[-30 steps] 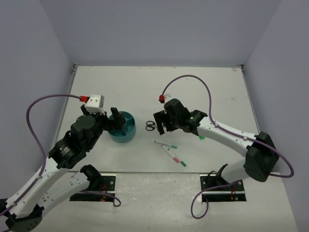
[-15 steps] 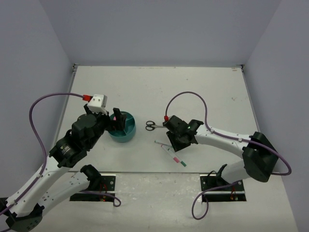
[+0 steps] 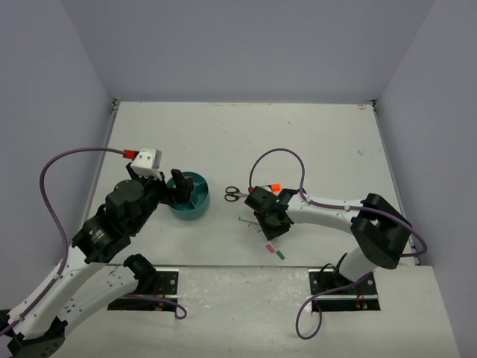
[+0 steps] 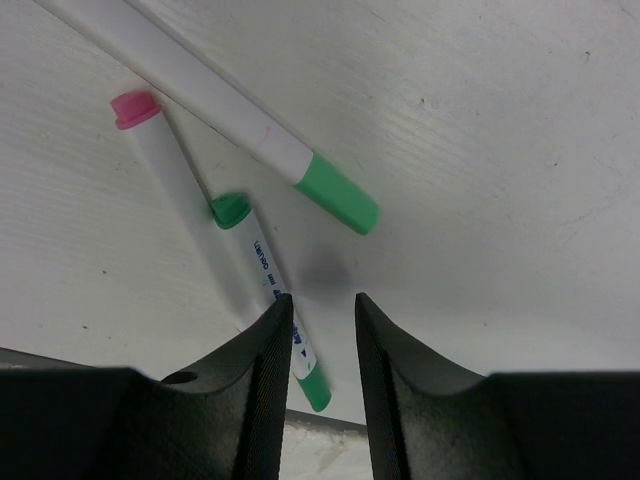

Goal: Sort the stationery into containers
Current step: Pick up the pen from the center of the board.

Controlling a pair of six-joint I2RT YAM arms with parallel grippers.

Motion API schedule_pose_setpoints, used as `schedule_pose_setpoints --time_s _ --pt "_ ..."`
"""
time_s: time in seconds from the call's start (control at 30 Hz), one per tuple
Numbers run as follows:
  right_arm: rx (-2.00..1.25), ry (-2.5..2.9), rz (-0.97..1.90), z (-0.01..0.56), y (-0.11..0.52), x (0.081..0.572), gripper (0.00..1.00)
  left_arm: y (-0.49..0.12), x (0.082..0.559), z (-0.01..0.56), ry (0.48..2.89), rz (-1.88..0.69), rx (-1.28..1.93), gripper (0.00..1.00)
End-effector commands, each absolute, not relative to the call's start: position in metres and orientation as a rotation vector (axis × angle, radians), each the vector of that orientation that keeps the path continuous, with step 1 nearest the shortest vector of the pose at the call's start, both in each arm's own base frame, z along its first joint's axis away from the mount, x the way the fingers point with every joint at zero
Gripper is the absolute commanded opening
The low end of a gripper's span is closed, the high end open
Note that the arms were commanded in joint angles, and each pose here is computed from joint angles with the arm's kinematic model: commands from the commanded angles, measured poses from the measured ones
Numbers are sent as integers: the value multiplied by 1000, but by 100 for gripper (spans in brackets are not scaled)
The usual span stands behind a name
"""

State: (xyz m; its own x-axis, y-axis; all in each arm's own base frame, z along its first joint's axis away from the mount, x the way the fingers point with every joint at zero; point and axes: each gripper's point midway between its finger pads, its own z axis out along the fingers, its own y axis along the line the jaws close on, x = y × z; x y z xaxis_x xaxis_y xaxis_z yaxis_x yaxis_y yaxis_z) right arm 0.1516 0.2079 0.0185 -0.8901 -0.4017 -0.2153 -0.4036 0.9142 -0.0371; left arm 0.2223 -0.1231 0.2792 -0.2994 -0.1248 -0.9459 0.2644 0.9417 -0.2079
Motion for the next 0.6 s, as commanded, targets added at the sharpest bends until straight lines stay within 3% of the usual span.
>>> schedule_pose_setpoints --time_s 0.0,0.3,0.57 --pt "-554 2841 -7 16 210 155 33 -124 224 276 1841 -375 129 100" --pt "-480 2763 66 43 216 158 31 -127 223 275 1841 -393 132 100" --pt "-550 2819 62 26 219 145 31 -127 222 276 1835 -400 131 100"
